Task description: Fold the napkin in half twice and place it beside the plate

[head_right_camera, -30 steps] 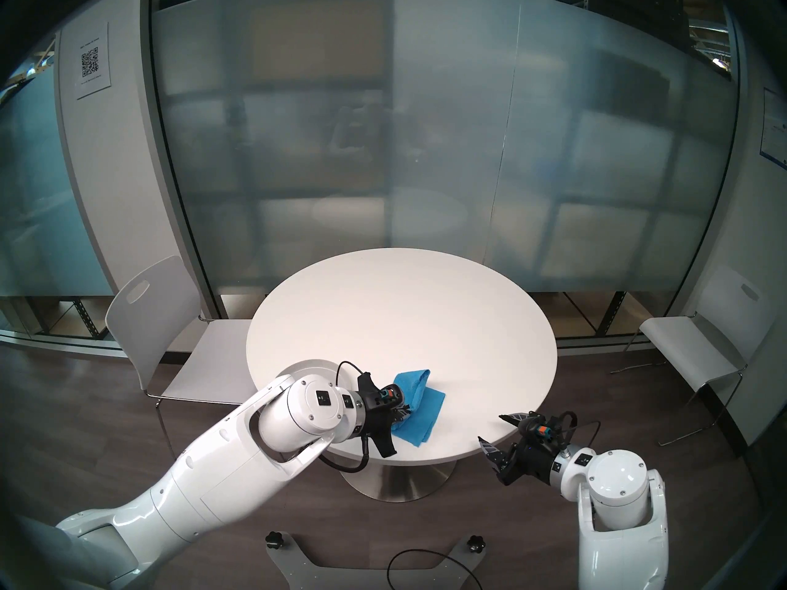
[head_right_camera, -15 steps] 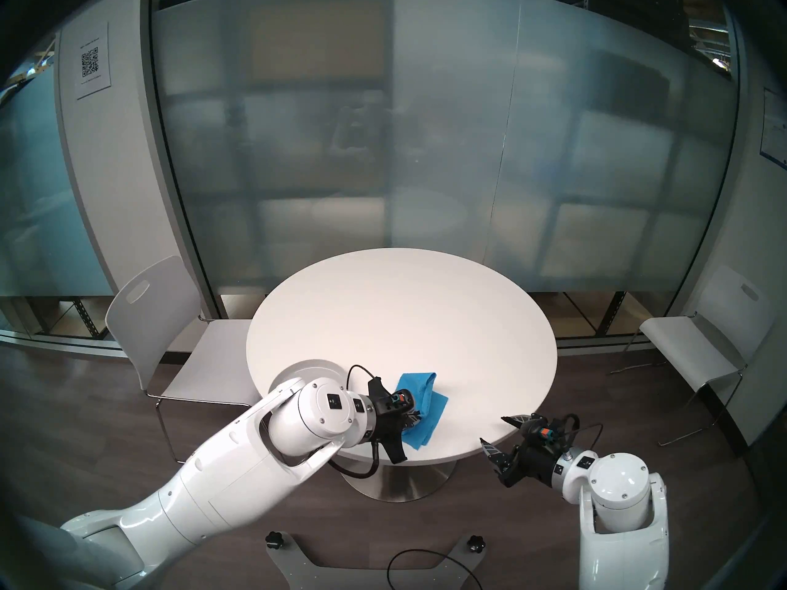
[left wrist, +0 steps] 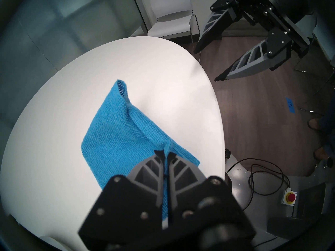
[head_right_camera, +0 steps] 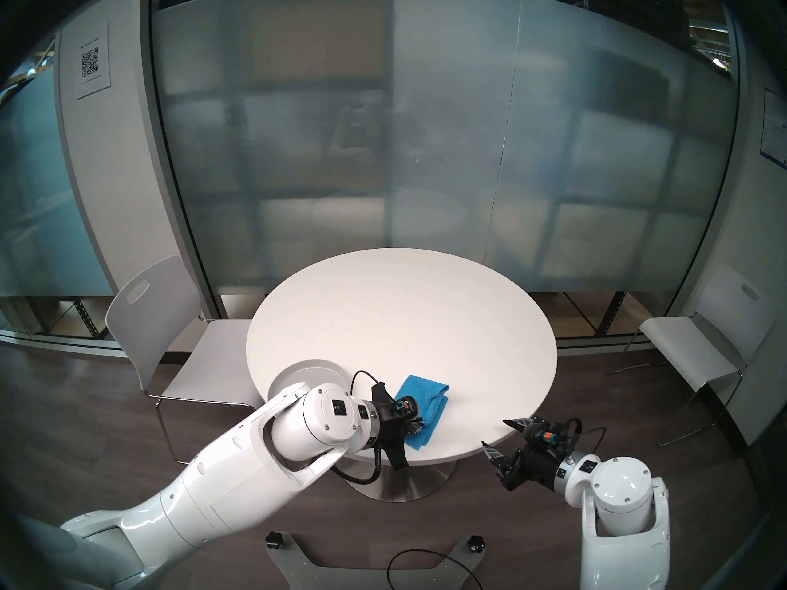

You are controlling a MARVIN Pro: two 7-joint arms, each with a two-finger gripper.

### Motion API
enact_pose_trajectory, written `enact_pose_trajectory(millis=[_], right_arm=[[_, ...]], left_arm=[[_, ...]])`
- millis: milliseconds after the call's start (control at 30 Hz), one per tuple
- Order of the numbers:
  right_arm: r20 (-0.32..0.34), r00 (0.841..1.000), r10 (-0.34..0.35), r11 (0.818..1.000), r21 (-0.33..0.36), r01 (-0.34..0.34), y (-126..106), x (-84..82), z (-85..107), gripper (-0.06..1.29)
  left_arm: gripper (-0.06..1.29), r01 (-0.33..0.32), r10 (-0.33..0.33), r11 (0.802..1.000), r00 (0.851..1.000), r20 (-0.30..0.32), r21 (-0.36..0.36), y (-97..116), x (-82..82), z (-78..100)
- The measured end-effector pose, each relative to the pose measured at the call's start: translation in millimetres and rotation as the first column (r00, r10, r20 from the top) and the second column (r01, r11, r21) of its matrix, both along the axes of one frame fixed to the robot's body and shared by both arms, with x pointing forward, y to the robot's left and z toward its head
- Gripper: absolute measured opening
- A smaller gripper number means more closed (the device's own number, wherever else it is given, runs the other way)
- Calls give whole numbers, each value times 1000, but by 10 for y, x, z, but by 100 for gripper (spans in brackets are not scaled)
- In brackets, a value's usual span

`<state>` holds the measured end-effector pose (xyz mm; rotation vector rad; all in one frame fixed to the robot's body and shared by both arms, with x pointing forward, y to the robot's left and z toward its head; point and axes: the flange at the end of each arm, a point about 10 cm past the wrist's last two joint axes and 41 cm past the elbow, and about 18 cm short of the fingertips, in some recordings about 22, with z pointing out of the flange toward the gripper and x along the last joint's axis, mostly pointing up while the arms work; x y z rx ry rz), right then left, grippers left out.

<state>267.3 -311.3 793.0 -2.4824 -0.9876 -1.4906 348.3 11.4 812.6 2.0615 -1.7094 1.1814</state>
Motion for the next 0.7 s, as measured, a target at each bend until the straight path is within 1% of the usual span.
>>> enact_pose_trajectory(millis=[100, 467, 700], right_arm=[[-2, 1000, 3, 1000, 2, -3, 4, -6, -4, 99], [-3, 1000, 7, 1000, 7, -7, 21, -12, -8, 99], [-3, 1000, 7, 1000, 10, -7, 33, -13, -12, 99]], left_arm=[[6, -7, 7, 1000, 1000, 8, 4, 20, 32, 1], [6, -17, 16, 1000, 1000, 22, 6, 49, 101, 36], [6, -8, 8, 1000, 1000, 11, 9, 62, 102, 30]])
